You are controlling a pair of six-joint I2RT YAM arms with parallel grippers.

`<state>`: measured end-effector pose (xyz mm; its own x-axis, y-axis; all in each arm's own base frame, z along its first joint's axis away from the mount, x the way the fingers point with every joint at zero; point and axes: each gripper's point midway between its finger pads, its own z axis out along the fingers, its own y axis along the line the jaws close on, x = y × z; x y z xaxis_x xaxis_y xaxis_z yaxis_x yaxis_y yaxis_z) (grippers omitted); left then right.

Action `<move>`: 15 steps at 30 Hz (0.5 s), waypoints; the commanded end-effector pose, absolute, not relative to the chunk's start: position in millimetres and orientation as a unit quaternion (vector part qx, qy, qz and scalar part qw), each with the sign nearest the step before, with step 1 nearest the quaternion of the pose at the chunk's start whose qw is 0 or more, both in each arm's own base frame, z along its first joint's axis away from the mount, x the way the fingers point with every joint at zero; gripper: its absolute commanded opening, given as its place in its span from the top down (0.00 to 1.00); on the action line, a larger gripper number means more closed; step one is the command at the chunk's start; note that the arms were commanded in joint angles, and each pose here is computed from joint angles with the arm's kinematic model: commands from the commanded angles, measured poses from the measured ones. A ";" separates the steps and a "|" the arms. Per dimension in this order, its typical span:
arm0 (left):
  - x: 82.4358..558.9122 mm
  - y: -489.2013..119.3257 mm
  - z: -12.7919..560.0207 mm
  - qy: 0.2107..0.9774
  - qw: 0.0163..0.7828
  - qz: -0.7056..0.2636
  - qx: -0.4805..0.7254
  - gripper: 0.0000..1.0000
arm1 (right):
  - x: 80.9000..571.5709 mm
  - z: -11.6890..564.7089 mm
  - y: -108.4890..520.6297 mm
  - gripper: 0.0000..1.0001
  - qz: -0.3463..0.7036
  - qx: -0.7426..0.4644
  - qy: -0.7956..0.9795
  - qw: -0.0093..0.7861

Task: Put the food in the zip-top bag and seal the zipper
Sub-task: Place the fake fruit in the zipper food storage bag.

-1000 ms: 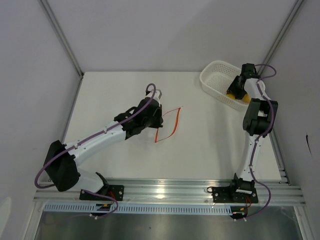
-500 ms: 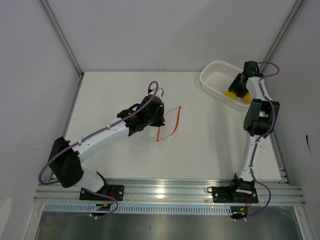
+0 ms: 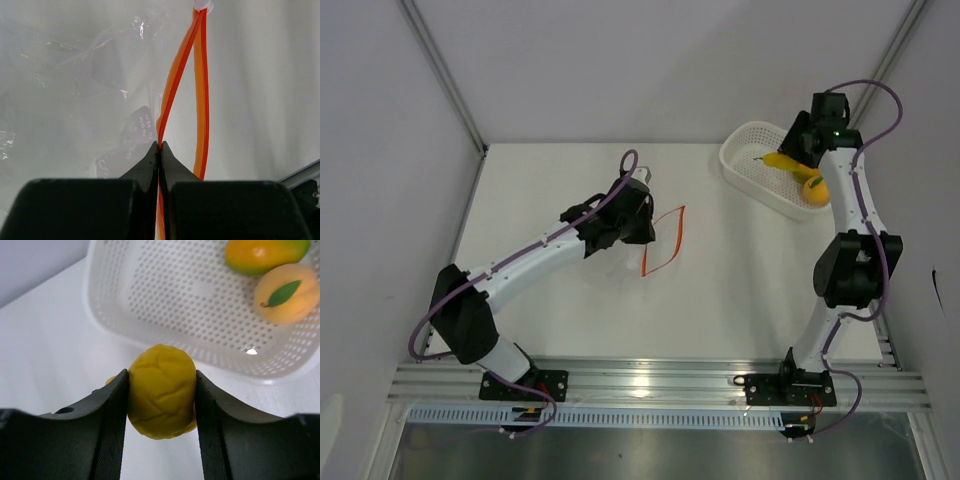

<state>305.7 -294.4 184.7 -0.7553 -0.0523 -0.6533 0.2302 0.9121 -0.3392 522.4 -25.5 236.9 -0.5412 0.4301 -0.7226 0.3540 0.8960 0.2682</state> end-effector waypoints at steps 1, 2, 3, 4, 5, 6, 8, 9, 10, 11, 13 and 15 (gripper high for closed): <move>317.6 -304.9 209.9 0.903 0.348 -0.249 0.041 0.99 | 493.9 259.8 21.1 1.00 0.029 0.157 0.884 0.439; 319.5 -306.0 208.2 0.903 0.346 -0.250 0.043 0.99 | 481.4 264.1 29.2 1.00 0.025 0.147 0.885 0.442; 321.6 -306.4 210.0 0.903 0.345 -0.253 0.042 0.99 | 473.3 266.8 52.9 1.00 0.030 0.120 0.887 0.445; 322.4 -306.5 209.4 0.904 0.341 -0.254 0.042 0.99 | 466.6 269.8 59.9 1.00 0.025 0.111 0.886 0.450; 322.4 -307.7 205.4 0.906 0.335 -0.255 0.046 0.99 | 454.0 272.8 66.1 1.00 0.023 0.101 0.886 0.453; 323.8 -308.8 207.8 0.905 0.337 -0.256 0.047 1.00 | 445.7 275.8 86.4 1.00 0.032 0.080 0.885 0.457; 321.1 -311.8 207.5 0.906 0.328 -0.264 0.053 0.99 | 432.1 281.5 103.9 1.00 0.037 0.059 0.883 0.464; 321.1 -311.8 206.4 0.907 0.326 -0.262 0.054 0.99 | 418.5 286.3 118.6 1.00 0.040 0.043 0.880 0.471; 321.3 -311.1 206.9 0.907 0.326 -0.262 0.053 1.00 | 410.7 287.0 127.7 1.00 0.044 0.032 0.880 0.472; 321.1 -310.6 205.9 0.908 0.325 -0.260 0.053 0.99 | 404.4 289.4 135.4 1.00 0.047 0.022 0.878 0.476; 320.7 -309.4 208.0 0.907 0.327 -0.259 0.053 0.99 | 384.6 290.3 158.2 1.00 0.056 -0.010 0.874 0.483; 320.9 -309.2 210.2 0.907 0.327 -0.262 0.053 0.99 | 373.4 288.0 171.4 1.00 0.058 -0.030 0.872 0.485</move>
